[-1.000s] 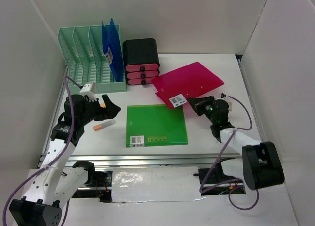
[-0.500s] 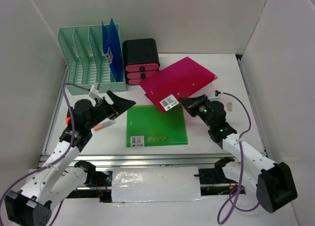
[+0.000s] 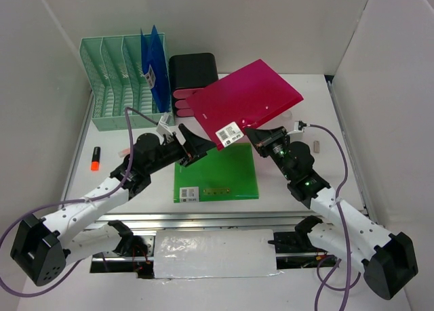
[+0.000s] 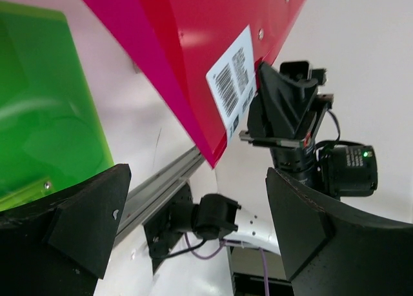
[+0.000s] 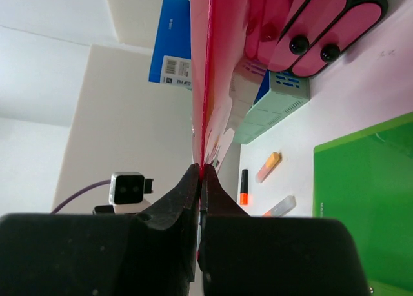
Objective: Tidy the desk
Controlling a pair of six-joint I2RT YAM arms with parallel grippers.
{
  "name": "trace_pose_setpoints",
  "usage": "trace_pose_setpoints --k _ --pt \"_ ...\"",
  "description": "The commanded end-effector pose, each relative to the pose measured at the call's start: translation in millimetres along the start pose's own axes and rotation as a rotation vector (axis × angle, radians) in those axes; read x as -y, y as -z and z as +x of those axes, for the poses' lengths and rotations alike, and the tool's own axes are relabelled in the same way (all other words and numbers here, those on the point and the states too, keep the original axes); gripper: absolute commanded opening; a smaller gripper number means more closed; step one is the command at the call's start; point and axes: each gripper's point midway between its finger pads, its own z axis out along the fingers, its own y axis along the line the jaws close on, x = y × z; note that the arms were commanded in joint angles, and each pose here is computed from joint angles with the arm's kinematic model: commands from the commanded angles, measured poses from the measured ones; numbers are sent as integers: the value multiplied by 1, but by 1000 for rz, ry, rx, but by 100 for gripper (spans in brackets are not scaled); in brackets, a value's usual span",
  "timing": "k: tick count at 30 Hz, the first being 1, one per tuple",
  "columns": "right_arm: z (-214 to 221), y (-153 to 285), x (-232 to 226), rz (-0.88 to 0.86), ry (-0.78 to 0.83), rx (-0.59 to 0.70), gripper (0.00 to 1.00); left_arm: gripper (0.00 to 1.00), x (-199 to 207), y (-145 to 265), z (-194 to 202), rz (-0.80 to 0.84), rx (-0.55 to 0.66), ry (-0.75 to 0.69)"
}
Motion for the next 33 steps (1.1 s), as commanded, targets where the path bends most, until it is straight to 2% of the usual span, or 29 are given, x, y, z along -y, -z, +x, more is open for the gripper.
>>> trace_pose_setpoints --k 1,13,22,26,32,33 --pt "-11 3 -45 -129 -6 33 0 100 47 -1 -26 127 101 -25" --pt "-1 8 -48 -204 -38 -5 0 100 42 -26 -24 169 83 10" --pt "-6 9 -48 -235 -51 107 0 99 61 -25 -20 223 104 -38" --pt "-10 8 -55 -214 -47 191 0 95 63 -29 -20 234 102 -33" --pt "-5 2 -55 -161 -93 215 0 86 70 -29 -19 255 114 -54" --pt "-7 2 -52 -148 -94 238 0 80 71 -26 -21 248 130 -59"
